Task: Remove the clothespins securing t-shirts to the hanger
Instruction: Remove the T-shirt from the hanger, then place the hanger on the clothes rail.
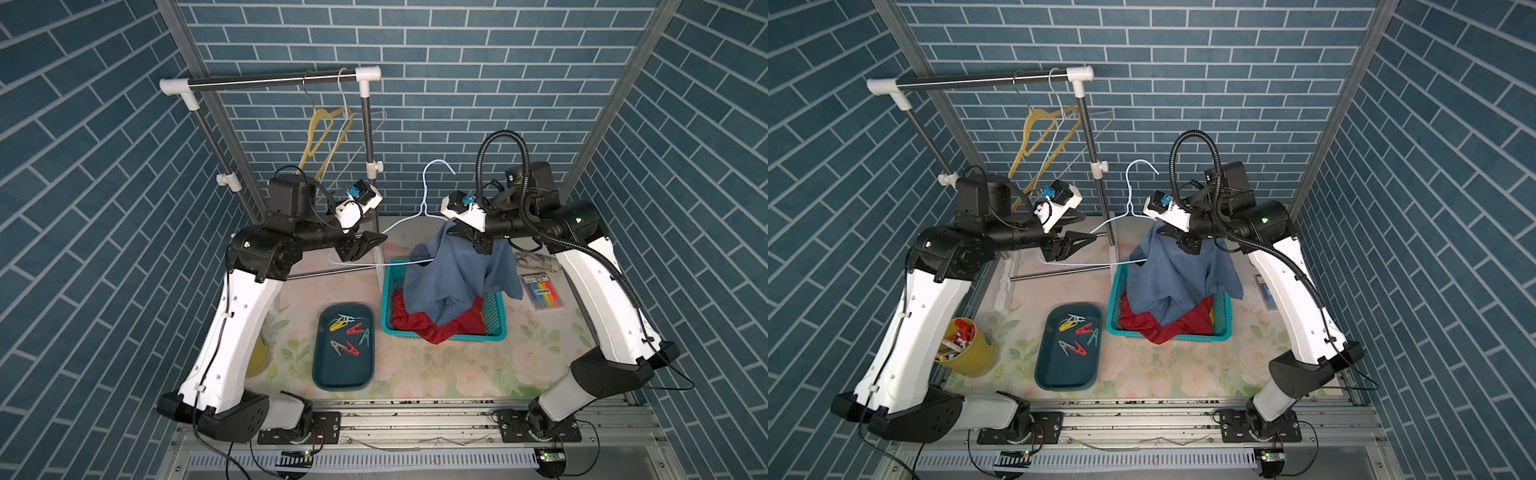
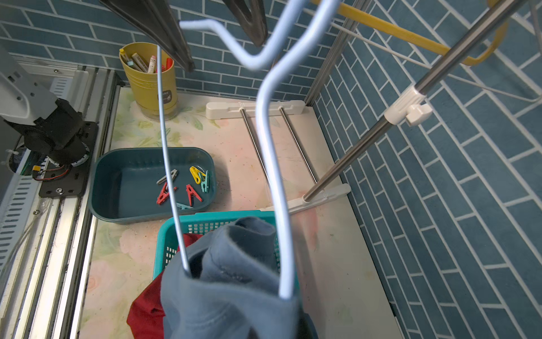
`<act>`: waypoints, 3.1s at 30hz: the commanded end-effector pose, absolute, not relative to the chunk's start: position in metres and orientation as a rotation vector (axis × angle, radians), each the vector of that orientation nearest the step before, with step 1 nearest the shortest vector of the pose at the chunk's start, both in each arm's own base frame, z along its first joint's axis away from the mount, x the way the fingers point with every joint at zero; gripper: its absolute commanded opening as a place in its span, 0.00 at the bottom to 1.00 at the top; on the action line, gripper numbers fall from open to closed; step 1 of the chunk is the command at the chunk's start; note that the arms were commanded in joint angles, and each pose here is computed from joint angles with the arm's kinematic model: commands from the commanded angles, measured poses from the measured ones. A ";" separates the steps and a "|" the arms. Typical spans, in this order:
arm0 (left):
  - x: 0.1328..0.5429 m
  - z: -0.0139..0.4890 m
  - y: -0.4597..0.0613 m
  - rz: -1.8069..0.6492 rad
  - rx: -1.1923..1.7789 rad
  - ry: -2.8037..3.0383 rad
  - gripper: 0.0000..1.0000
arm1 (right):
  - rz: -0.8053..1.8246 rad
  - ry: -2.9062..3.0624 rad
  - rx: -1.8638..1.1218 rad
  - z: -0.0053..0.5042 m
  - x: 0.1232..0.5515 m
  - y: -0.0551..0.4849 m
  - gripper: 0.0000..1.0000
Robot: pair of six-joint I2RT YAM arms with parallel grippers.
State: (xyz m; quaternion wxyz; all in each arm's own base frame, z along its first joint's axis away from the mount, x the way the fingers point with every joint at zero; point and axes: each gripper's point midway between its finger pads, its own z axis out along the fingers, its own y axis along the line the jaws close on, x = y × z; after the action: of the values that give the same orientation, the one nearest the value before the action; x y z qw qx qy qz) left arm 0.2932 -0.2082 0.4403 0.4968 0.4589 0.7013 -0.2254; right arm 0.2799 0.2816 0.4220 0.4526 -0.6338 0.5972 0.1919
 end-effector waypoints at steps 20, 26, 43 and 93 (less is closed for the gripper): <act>0.269 0.440 -0.201 -0.556 1.161 1.732 0.00 | 0.459 1.461 -1.573 0.404 0.292 0.291 0.27; 0.267 0.442 -0.193 -0.488 1.142 1.729 0.00 | 0.446 1.524 -1.587 0.393 0.279 0.277 0.42; 0.275 0.418 -0.179 -0.398 1.126 1.848 0.00 | 0.336 1.885 -1.507 0.345 0.238 0.212 0.51; 0.248 0.431 -0.067 0.140 0.578 2.050 0.00 | 0.117 1.853 -1.338 0.354 0.261 0.187 0.52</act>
State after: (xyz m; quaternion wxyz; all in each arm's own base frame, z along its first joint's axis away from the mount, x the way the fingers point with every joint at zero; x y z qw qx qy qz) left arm 0.2383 -0.0757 0.4216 0.4414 0.3032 0.8426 0.0567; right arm 0.2590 0.1839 0.3522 0.4104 -0.5437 0.7312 0.0361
